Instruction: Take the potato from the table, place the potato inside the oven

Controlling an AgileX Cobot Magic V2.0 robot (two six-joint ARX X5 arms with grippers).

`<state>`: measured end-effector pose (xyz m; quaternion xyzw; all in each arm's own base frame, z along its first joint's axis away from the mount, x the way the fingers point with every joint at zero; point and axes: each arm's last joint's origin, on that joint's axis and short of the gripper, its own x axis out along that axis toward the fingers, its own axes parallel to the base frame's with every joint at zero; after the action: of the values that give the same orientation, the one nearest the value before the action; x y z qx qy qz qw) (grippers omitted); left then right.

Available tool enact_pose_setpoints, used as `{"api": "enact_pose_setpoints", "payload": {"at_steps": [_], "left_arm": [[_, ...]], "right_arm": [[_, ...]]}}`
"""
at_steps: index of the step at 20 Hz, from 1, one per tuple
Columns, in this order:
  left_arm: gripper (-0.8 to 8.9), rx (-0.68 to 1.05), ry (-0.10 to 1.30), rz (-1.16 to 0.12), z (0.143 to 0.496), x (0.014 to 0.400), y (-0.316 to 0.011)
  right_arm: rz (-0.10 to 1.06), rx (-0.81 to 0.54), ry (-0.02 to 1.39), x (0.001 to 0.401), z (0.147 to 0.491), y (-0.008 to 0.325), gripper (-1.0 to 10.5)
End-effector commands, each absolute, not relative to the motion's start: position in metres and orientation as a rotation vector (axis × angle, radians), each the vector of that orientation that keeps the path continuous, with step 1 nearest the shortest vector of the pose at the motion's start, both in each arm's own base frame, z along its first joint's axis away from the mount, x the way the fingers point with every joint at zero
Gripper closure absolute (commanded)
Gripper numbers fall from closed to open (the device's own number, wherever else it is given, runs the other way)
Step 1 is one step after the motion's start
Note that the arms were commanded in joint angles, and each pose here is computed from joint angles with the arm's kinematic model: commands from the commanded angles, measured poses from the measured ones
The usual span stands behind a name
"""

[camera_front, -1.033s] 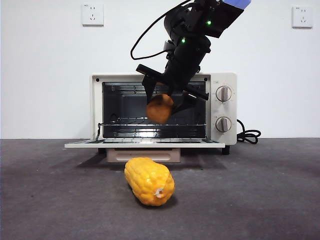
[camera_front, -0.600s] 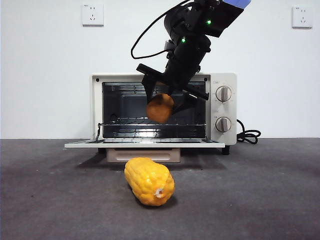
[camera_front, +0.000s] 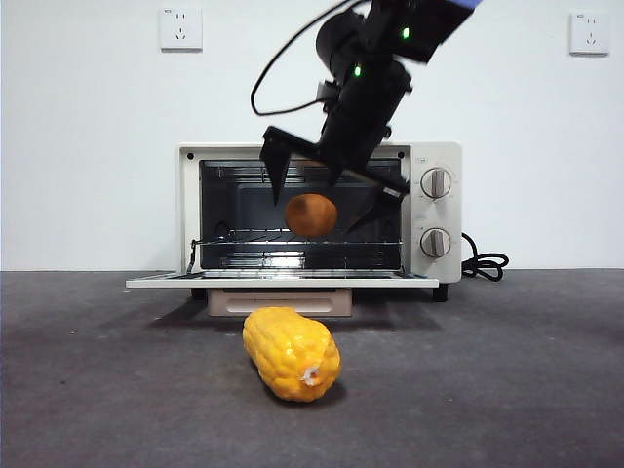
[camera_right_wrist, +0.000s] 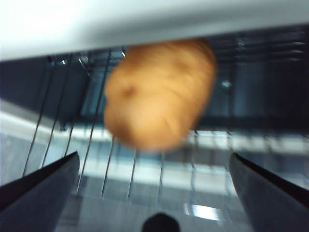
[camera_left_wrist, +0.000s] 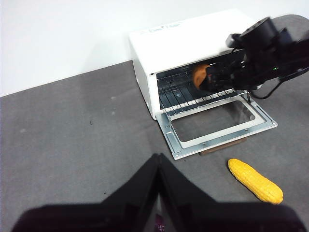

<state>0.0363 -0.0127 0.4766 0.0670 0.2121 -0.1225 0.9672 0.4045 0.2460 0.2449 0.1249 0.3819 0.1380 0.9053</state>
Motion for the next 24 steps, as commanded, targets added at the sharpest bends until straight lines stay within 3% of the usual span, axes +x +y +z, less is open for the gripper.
{"api": "enact_pose_setpoints", "payload": {"at_steps": [1, 8, 12, 14, 15, 19, 24], "left_arm": [[8.19, 0.130, 0.430, -0.242, 0.476, 0.037, -0.013], [8.19, 0.184, 0.506, -0.242, 0.473, 0.064, -0.030], [8.20, 0.265, 0.617, -0.277, 0.464, 0.102, -0.054], [8.19, 0.279, 0.686, -0.308, 0.456, 0.121, -0.067], [8.20, 0.290, 0.718, -0.311, 0.451, 0.130, -0.071], [8.20, 0.289, 0.831, -0.341, 0.409, 0.163, -0.088], [8.20, 0.095, 0.958, -0.433, 0.322, 0.200, -0.088]], "right_arm": [[0.282, 0.232, 0.817, 0.384, 0.276, 0.237, 4.1], [0.386, -0.019, 0.926, 0.284, 0.365, 0.206, 4.2], [0.441, -0.075, 0.829, 0.213, 0.421, 0.176, 6.5], [0.443, -0.075, 0.781, 0.181, 0.442, 0.154, 8.6], [0.440, -0.071, 0.761, 0.168, 0.449, 0.144, 9.0], [0.417, -0.045, 0.686, 0.120, 0.471, 0.099, 9.1], [0.419, -0.013, 0.636, 0.076, 0.479, 0.060, 9.2]]}}
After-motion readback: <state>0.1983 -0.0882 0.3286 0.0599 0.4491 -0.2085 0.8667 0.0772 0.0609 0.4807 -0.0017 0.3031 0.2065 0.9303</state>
